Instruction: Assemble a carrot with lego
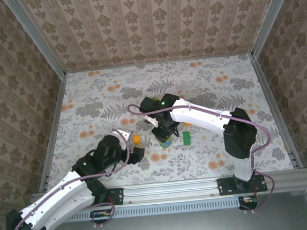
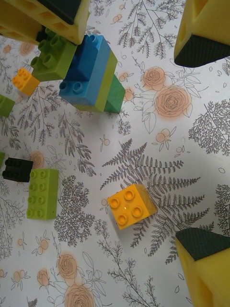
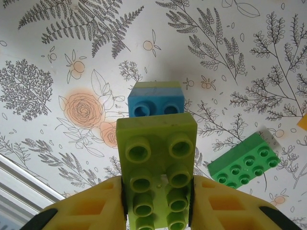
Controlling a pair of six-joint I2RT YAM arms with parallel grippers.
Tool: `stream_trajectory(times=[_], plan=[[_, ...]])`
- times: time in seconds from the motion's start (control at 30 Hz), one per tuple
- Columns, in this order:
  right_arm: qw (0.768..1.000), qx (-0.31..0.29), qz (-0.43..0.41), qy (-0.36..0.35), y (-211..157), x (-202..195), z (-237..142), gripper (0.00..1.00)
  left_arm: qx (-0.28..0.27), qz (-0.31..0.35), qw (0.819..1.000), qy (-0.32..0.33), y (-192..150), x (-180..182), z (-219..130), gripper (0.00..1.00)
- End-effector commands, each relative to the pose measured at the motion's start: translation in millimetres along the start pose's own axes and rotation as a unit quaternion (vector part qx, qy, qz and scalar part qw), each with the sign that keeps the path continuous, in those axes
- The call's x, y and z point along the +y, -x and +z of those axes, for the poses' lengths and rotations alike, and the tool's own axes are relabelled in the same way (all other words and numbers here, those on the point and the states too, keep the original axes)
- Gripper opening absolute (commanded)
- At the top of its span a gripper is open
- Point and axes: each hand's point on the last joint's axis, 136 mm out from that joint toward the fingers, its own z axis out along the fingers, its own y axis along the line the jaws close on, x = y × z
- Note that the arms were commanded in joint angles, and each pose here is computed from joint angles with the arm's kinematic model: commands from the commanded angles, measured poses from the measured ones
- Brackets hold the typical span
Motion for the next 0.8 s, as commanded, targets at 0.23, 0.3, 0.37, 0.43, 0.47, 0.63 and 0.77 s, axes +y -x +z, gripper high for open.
stream_trajectory(times=[0.23, 0.3, 0.37, 0.43, 0.47, 0.63, 0.77], plan=[[0.998, 0.046, -0.016, -0.029, -13.6, 0.8, 9.7, 0.32, -0.001, 0.014, 1.000, -0.006, 0.1, -3.2, -0.3, 0.90], [0.998, 0.045, -0.015, -0.032, -12.9, 0.4, 7.5, 0.33, 0.000, 0.015, 1.000, -0.006, -0.4, -3.2, -0.1, 0.90], [0.998, 0.047, -0.015, -0.039, -12.6, -0.8, 7.1, 0.33, -0.001, 0.014, 1.000, -0.006, 0.4, -3.3, -0.5, 0.90], [0.997, 0.051, -0.017, -0.049, -12.1, -1.7, 7.6, 0.33, -0.001, 0.015, 1.000, -0.007, 0.4, -3.4, -0.3, 0.90], [0.997, 0.053, -0.019, -0.053, -12.1, -1.6, 8.6, 0.33, -0.001, 0.014, 1.000, -0.006, 0.3, -3.2, -0.4, 0.90], [0.997, 0.054, -0.016, -0.058, -8.2, -1.1, 8.8, 0.33, -0.001, 0.015, 1.000, -0.007, 0.4, -3.3, -0.5, 0.90], [0.997, 0.046, -0.013, -0.056, -5.1, -0.1, 5.0, 0.33, -0.001, 0.015, 1.000, -0.007, 0.6, -3.5, -0.7, 0.90]])
